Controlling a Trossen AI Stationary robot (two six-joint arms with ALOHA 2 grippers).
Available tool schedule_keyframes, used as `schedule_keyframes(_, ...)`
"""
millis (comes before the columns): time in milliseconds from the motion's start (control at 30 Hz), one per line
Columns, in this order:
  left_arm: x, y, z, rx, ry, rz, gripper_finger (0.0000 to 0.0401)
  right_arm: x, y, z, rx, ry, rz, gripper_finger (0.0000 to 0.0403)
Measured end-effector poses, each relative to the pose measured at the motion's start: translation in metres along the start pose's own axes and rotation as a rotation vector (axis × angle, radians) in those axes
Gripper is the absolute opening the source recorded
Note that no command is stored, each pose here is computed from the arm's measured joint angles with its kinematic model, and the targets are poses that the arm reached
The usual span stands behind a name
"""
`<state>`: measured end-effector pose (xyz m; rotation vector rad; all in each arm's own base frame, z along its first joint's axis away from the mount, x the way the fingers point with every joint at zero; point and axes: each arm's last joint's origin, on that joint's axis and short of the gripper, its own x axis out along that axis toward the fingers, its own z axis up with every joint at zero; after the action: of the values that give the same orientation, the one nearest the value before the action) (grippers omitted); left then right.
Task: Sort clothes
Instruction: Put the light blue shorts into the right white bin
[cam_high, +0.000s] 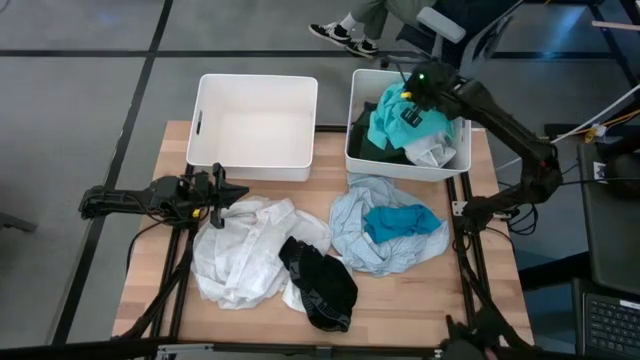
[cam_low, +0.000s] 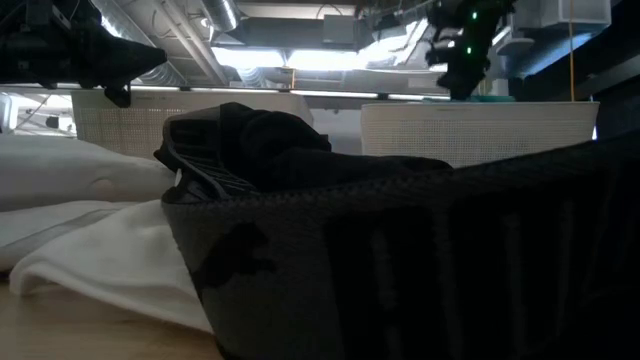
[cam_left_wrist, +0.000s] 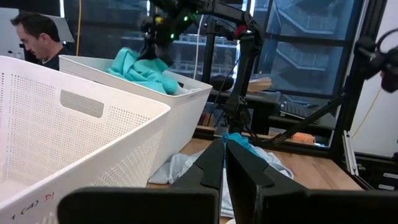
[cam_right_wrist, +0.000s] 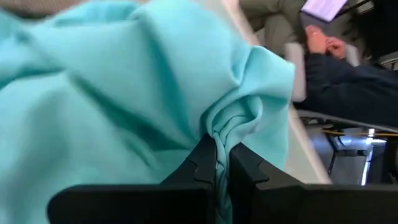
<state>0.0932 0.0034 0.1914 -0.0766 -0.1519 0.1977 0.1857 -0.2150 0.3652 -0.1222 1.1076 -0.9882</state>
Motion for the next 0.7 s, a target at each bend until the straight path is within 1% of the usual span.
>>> schedule_keyframes(167, 0.000, 0.000, -0.001, 0.002, 0.007, 0.001, 0.0008, 0.026, 0.019, -0.015, -0.011, 0.047, 0.028, 0.0019)
schedule_keyframes(300, 0.000, 0.000, -0.001, 0.002, 0.009, 0.000, 0.0008, 0.044, 0.032, -0.026, 0.025, 0.070, 0.034, 0.0019)
schedule_keyframes(400, 0.000, 0.000, -0.001, 0.002, 0.010, 0.000, 0.0008, 0.054, 0.041, -0.034, 0.054, 0.076, 0.042, 0.0019)
schedule_keyframes(533, 0.000, 0.000, -0.001, 0.002, 0.010, 0.001, 0.0008, 0.066, 0.051, -0.042, 0.081, 0.064, 0.091, 0.0019)
schedule_keyframes(700, 0.000, 0.000, -0.001, 0.002, 0.010, 0.001, 0.0008, 0.080, 0.063, -0.052, 0.096, 0.068, 0.118, 0.0019)
